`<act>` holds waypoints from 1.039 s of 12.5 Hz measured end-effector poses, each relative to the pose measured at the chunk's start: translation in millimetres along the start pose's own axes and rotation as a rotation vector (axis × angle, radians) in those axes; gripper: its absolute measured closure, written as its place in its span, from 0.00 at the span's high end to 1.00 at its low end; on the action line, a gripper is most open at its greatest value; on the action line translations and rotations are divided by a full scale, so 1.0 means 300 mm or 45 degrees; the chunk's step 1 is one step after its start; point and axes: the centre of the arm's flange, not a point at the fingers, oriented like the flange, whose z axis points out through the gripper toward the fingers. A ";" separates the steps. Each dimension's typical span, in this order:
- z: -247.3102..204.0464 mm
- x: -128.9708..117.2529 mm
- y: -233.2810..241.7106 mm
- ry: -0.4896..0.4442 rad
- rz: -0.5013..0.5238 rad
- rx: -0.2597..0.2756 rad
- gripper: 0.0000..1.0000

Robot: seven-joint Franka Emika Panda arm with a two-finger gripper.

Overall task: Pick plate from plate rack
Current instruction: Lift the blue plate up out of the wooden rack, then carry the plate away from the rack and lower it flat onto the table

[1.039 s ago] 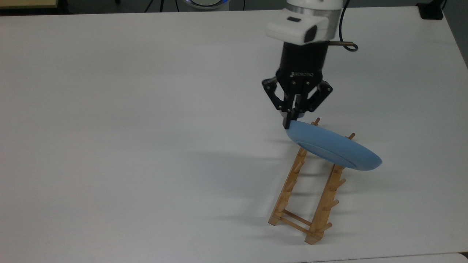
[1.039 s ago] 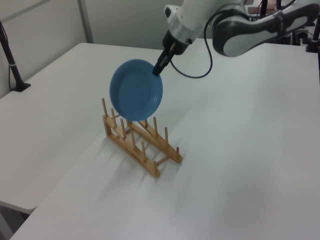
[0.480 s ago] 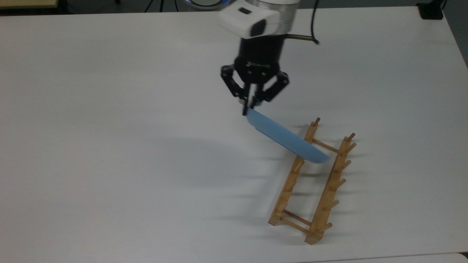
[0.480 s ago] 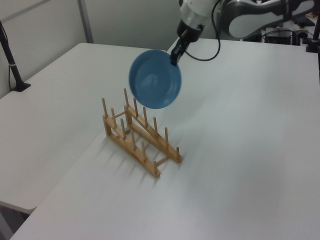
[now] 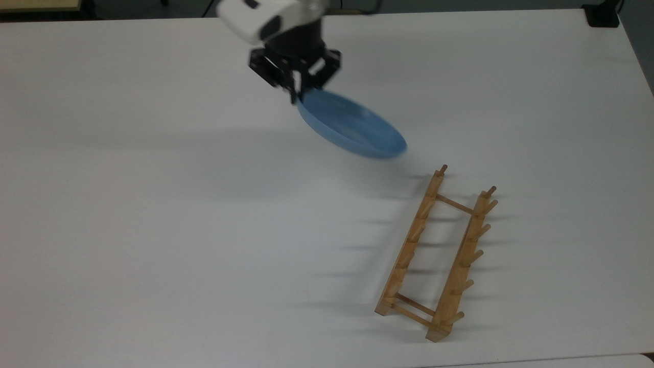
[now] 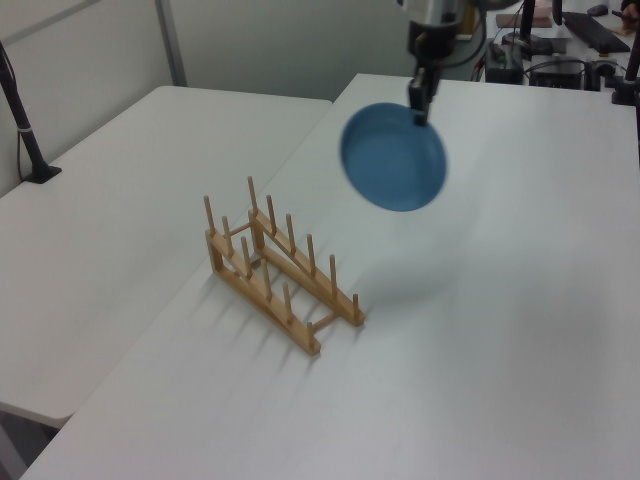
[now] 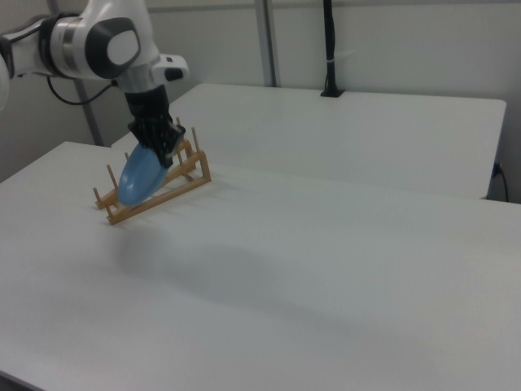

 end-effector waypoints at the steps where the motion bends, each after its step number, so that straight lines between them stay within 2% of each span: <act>1: 0.011 -0.028 0.053 -0.089 -0.027 0.021 0.07; 3: 0.059 -0.077 0.160 -0.250 -0.097 0.056 0.07; 5: 0.128 -0.110 0.265 -0.352 -0.177 0.094 0.07; 10: 0.314 -0.139 0.485 -0.466 -0.319 0.191 0.07; 13: 0.444 -0.125 0.598 -0.481 -0.333 0.229 0.07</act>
